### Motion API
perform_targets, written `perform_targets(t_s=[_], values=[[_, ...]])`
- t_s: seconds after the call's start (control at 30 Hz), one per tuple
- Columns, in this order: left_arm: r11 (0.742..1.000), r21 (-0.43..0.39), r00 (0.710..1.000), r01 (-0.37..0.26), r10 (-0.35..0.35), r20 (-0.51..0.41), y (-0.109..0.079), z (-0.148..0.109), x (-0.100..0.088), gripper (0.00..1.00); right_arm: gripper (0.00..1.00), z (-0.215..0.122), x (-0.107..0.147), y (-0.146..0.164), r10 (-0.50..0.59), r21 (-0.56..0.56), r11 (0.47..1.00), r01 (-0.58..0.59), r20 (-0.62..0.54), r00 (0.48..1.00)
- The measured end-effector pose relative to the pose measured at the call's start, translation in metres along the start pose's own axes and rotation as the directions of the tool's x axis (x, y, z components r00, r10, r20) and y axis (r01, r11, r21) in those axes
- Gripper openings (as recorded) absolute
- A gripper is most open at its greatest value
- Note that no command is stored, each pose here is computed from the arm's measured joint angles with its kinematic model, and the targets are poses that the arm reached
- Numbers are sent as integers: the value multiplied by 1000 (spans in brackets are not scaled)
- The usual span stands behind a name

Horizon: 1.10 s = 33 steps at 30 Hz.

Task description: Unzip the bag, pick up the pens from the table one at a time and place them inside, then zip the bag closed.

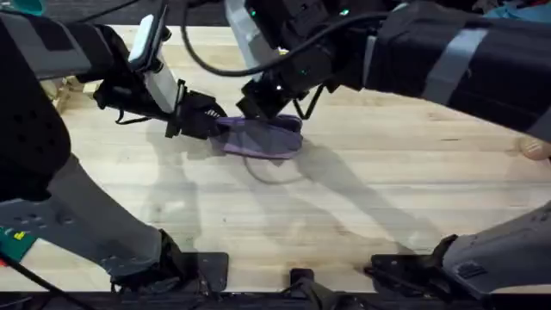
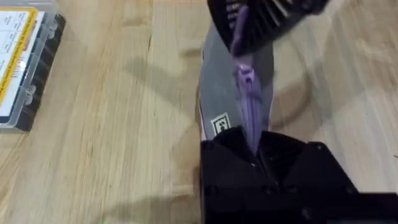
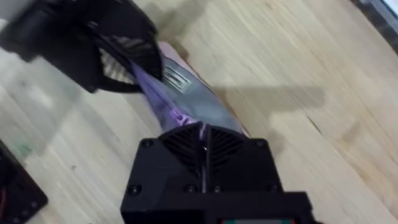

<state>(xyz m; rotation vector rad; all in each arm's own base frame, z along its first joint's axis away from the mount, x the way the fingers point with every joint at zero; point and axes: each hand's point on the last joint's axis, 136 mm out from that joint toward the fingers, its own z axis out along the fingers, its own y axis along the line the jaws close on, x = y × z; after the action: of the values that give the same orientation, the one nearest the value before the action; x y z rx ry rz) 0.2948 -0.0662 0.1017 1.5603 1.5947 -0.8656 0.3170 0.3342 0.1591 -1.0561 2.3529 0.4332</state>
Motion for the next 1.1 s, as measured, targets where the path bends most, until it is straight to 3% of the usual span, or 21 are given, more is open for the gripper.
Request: perform_targets(t_s=[0.3,0.63,1.1], values=[[1000,-2,1000,-4,4,-1,1,0,0,42,33,-5,23,-30,55,35,998,-52,-83,995],[1000,-1,1000,-3,3,-1,0,0,0,42,33,-7,34,-39,60,38,998,-56,-122,991],[1000,0,1000,-3,3,-4,0,0,1,42,33,-25,57,-74,129,109,988,-109,-189,974]])
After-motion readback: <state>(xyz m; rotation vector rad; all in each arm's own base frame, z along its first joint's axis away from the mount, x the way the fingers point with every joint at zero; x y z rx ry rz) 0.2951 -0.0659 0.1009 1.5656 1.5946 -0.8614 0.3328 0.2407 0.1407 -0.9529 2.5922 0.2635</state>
